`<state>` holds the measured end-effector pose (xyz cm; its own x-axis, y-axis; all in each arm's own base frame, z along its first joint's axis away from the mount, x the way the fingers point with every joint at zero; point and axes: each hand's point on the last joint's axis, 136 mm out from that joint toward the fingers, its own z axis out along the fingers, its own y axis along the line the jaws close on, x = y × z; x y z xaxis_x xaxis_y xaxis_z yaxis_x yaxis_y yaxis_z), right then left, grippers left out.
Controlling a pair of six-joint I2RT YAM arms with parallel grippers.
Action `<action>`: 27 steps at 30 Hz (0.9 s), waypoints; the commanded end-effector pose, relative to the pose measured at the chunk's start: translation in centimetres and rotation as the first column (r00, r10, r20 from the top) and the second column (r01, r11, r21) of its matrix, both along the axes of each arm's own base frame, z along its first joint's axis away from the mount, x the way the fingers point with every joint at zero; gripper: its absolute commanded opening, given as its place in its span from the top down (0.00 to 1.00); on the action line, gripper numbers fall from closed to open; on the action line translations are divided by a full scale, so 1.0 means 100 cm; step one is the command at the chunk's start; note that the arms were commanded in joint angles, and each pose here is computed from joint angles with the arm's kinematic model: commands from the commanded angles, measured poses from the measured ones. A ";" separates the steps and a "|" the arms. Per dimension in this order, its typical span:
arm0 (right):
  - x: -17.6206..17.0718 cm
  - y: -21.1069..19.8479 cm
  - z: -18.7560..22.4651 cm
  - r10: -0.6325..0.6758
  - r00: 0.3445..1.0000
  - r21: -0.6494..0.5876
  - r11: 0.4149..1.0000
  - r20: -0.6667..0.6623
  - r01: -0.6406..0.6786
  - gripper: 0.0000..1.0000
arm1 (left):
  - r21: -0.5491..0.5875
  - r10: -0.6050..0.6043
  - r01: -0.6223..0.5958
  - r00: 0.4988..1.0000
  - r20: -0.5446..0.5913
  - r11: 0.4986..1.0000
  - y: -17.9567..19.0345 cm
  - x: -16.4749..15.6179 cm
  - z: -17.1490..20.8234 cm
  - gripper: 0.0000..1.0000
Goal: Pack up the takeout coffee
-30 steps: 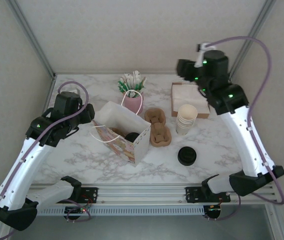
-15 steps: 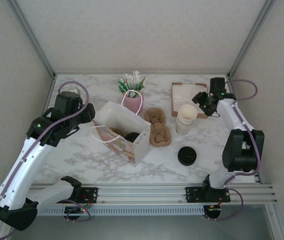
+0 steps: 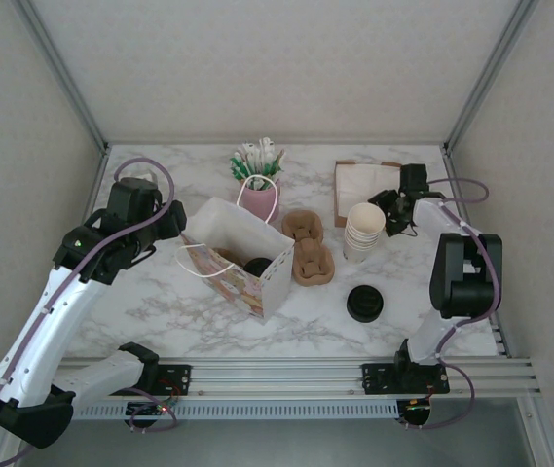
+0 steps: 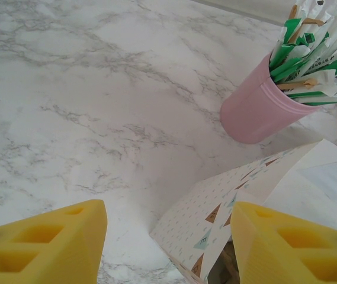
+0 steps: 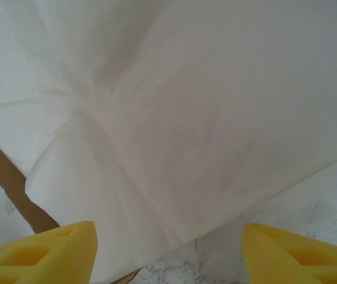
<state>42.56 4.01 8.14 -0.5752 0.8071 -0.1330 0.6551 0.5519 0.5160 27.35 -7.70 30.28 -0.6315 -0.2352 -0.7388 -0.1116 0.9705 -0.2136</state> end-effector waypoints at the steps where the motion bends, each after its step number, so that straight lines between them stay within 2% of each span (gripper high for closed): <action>1: 0.006 0.000 -0.004 -0.038 0.999 0.009 0.999 0.010 0.038 0.35 | -0.020 0.011 -0.011 1.000 0.002 1.000 0.001 0.000 0.000 0.42; 8: 0.018 0.000 0.003 -0.066 0.996 0.028 0.998 0.061 0.064 0.50 | -0.021 0.013 -0.013 1.000 0.004 1.000 0.001 0.000 0.000 0.42; 15: 0.021 0.001 -0.006 -0.086 0.996 0.033 0.996 0.035 0.085 0.49 | -0.016 0.014 -0.014 1.000 0.004 1.000 0.003 0.000 0.001 0.42; 22: 0.021 0.001 -0.015 -0.105 0.994 0.019 0.994 0.016 0.105 0.55 | -0.017 0.013 -0.012 1.000 0.002 1.000 0.002 0.000 0.002 0.42; 24: 0.023 0.001 -0.015 -0.106 0.994 0.019 0.994 0.019 0.106 0.62 | -0.017 0.014 -0.014 1.000 0.004 1.000 0.003 0.000 0.003 0.42; 27: 0.026 0.001 -0.011 -0.107 0.994 0.020 0.994 0.030 0.106 0.84 | -0.016 0.015 -0.015 1.000 0.004 1.000 0.003 -0.001 0.003 0.42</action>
